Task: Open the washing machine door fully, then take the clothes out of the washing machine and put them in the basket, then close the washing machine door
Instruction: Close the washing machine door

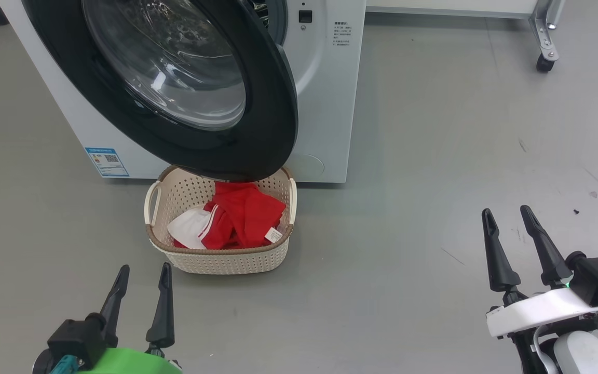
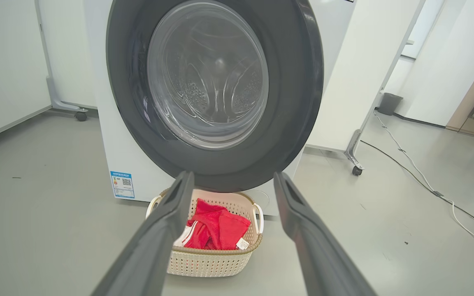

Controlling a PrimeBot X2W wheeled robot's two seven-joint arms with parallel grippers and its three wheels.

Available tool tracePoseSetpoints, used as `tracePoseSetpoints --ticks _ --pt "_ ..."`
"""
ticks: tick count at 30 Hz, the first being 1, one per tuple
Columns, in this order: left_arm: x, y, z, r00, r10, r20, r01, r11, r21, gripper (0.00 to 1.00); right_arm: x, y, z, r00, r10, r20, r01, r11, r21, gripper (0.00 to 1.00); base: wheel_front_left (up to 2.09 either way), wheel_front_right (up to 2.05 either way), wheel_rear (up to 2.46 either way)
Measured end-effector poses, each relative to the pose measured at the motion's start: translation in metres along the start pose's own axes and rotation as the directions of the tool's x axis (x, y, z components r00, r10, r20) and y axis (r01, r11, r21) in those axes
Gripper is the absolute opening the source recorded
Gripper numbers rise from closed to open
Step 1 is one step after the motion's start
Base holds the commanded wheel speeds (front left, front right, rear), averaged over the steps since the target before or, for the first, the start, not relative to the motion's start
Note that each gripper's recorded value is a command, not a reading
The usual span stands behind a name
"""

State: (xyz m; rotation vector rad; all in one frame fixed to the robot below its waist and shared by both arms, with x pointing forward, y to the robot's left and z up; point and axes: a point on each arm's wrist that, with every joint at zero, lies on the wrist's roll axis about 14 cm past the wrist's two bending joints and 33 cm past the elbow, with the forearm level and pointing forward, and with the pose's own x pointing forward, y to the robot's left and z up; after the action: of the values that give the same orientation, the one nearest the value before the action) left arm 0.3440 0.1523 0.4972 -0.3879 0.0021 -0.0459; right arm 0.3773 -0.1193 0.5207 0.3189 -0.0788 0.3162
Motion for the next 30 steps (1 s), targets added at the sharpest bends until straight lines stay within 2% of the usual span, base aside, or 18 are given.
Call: tracePoseSetpoints --ticks 30 --pt "-0.005 -0.009 -0.005 1.000 -0.015 0.005 0.015 1.000 0.012 1.00 -0.002 0.000 0.001 1.000 -0.005 0.005 0.005 1.000 0.002 1.00 0.00 0.00 0.00"
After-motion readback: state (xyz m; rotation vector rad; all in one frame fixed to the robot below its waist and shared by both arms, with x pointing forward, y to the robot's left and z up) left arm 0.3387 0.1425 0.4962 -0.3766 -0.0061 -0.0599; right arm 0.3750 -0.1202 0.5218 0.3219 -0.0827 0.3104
